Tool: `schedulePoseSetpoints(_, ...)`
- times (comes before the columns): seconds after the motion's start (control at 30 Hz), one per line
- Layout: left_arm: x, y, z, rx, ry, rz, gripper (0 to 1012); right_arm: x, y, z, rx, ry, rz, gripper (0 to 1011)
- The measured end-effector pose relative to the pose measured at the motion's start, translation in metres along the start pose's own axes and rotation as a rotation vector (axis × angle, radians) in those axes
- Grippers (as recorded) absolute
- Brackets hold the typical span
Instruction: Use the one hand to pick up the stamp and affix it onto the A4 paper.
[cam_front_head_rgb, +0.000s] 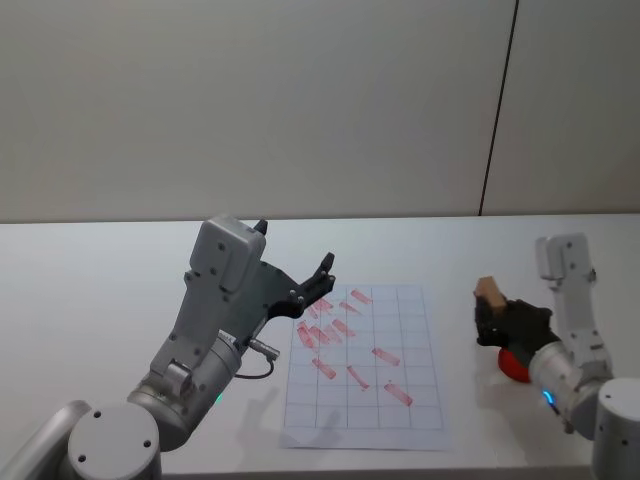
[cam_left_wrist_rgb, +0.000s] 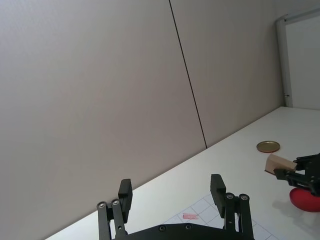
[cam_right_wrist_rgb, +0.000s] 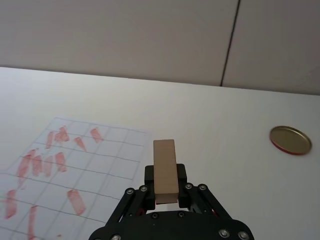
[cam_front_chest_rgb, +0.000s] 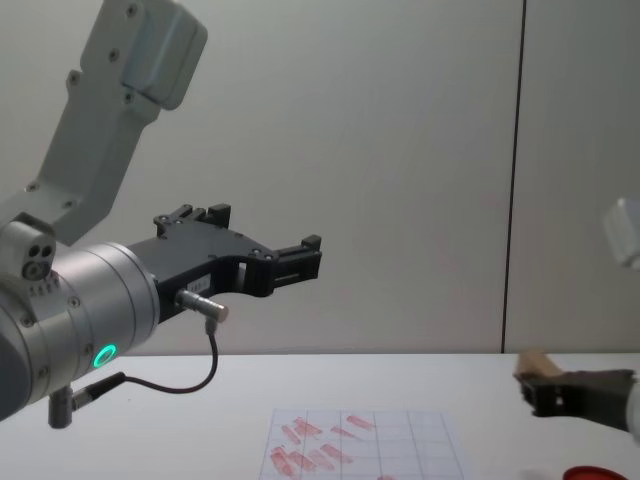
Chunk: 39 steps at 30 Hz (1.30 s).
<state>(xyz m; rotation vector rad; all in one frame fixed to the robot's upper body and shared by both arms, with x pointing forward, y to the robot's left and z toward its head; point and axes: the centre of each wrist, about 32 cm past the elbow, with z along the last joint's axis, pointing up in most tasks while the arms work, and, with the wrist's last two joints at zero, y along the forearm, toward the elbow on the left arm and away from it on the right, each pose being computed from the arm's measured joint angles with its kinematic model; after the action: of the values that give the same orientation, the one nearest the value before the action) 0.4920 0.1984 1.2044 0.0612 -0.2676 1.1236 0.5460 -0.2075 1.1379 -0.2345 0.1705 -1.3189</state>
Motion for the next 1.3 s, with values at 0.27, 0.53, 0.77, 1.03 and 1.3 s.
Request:
schedulePoseSetpoints(0.27, 0.0, 0.0, 0.0, 0.0, 0.0, 0.0, 993, -0.02, 0.003, 0.003, -0.003, -0.024, 0.115, 220)
schedulePoseSetpoints(0.53, 0.0, 0.0, 0.0, 0.0, 0.0, 0.0, 993, -0.043, 0.008, 0.0, -0.057, -0.06, 0.214, 221)
schedulePoseSetpoints(0.77, 0.0, 0.0, 0.0, 0.0, 0.0, 0.0, 993, -0.063, 0.015, -0.007, -0.135, -0.101, 0.265, 221)
schedulePoseSetpoints(1.03, 0.0, 0.0, 0.0, 0.0, 0.0, 0.0, 993, -0.074, 0.02, -0.013, -0.189, -0.128, 0.266, 221)
schedulePoseSetpoints(1.3, 0.0, 0.0, 0.0, 0.0, 0.0, 0.0, 993, -0.076, 0.022, -0.015, -0.213, -0.138, 0.245, 221)
